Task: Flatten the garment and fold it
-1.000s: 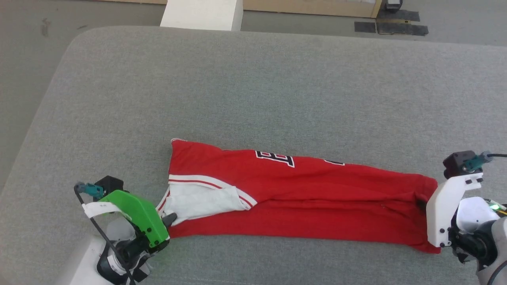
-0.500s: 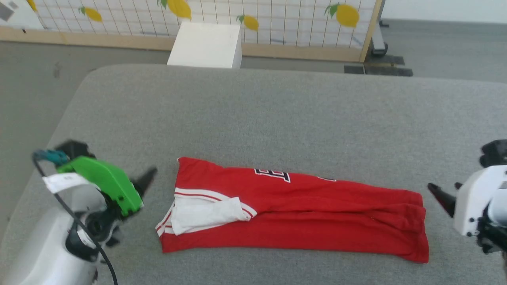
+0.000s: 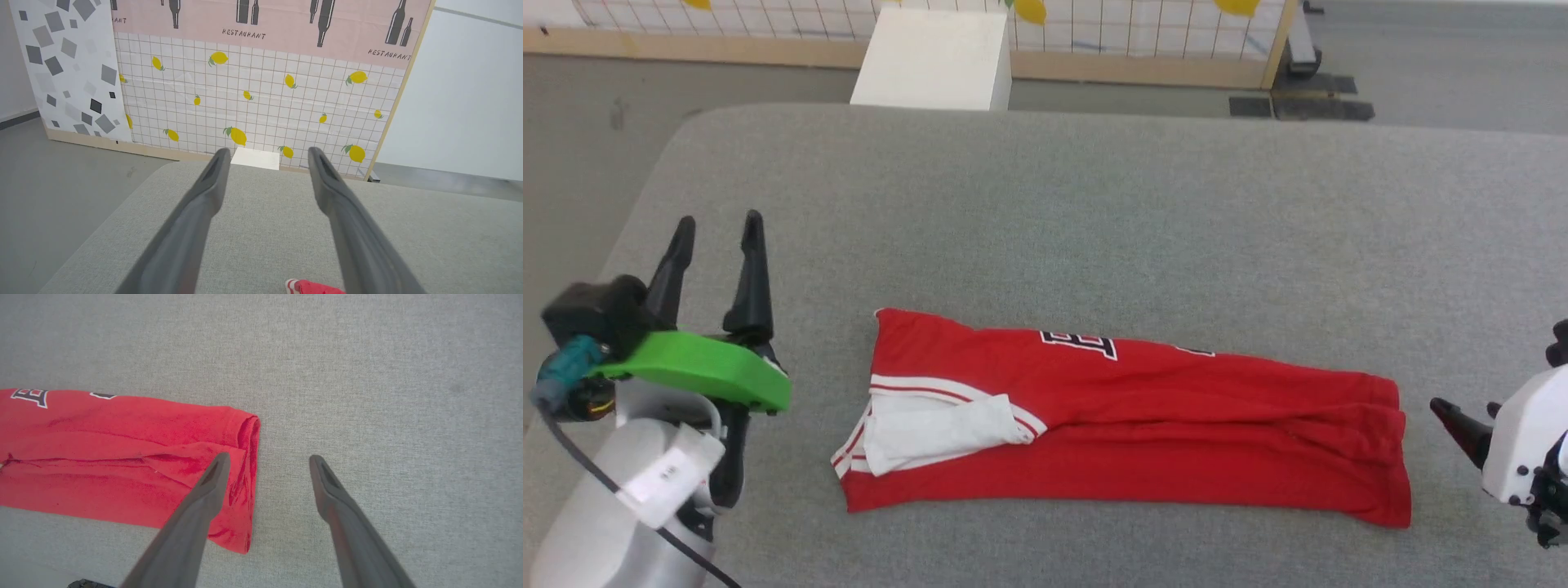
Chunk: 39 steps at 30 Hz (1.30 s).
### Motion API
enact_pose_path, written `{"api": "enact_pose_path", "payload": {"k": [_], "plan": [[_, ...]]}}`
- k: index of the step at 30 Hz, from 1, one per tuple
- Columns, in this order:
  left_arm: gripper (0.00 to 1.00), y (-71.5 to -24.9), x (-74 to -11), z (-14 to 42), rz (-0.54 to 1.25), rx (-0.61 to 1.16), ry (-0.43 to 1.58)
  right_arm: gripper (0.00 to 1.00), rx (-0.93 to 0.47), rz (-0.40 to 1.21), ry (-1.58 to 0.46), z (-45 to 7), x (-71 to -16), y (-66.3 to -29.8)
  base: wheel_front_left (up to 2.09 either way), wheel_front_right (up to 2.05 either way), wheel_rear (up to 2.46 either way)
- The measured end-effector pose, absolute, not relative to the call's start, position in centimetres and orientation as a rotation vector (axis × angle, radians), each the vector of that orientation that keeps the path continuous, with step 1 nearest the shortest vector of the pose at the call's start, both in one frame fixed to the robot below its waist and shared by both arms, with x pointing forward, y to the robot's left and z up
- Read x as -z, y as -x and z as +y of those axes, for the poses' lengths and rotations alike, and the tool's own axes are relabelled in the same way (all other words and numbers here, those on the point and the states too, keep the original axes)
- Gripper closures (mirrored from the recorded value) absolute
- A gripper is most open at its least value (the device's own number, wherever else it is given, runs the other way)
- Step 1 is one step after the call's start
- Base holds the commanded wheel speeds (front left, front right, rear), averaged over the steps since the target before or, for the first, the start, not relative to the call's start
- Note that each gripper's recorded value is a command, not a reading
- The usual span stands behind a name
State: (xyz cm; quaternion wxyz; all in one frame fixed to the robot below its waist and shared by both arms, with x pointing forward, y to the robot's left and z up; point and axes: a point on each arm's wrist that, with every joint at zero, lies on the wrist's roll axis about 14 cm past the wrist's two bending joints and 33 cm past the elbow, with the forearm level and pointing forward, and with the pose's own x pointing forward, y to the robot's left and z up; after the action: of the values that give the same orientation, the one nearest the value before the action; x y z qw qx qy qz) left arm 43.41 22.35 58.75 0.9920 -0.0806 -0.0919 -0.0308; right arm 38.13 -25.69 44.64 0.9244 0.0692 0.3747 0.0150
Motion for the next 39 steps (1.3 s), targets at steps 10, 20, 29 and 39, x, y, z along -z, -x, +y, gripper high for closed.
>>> {"api": "enact_pose_path", "payload": {"k": [10, 20, 29, 39], "plan": [[0.00, -44.5, -53.9, 21.6, -0.091, 0.078, 0.078, 0.00, -0.097, 0.960, -0.157, -23.4, -39.3, -37.5, 0.00, 0.00, 0.00], [0.00, -45.0, -52.1, 21.7, -0.053, 0.066, 0.087, 0.00, -0.197, 1.048, -0.104, -20.5, -37.2, -38.3, 0.00, 0.00, 0.00], [0.00, -44.8, -51.7, 22.1, -0.042, 0.058, 0.091, 0.10, -0.231, 1.098, -0.059, -20.0, -36.7, -38.7, 0.00, 0.00, 0.00], [0.00, -44.6, -51.9, 22.0, -0.047, 0.068, 0.095, 1.00, -0.181, 1.117, -0.069, -21.6, -36.8, -38.5, 0.00, 0.00, 0.00]]}}
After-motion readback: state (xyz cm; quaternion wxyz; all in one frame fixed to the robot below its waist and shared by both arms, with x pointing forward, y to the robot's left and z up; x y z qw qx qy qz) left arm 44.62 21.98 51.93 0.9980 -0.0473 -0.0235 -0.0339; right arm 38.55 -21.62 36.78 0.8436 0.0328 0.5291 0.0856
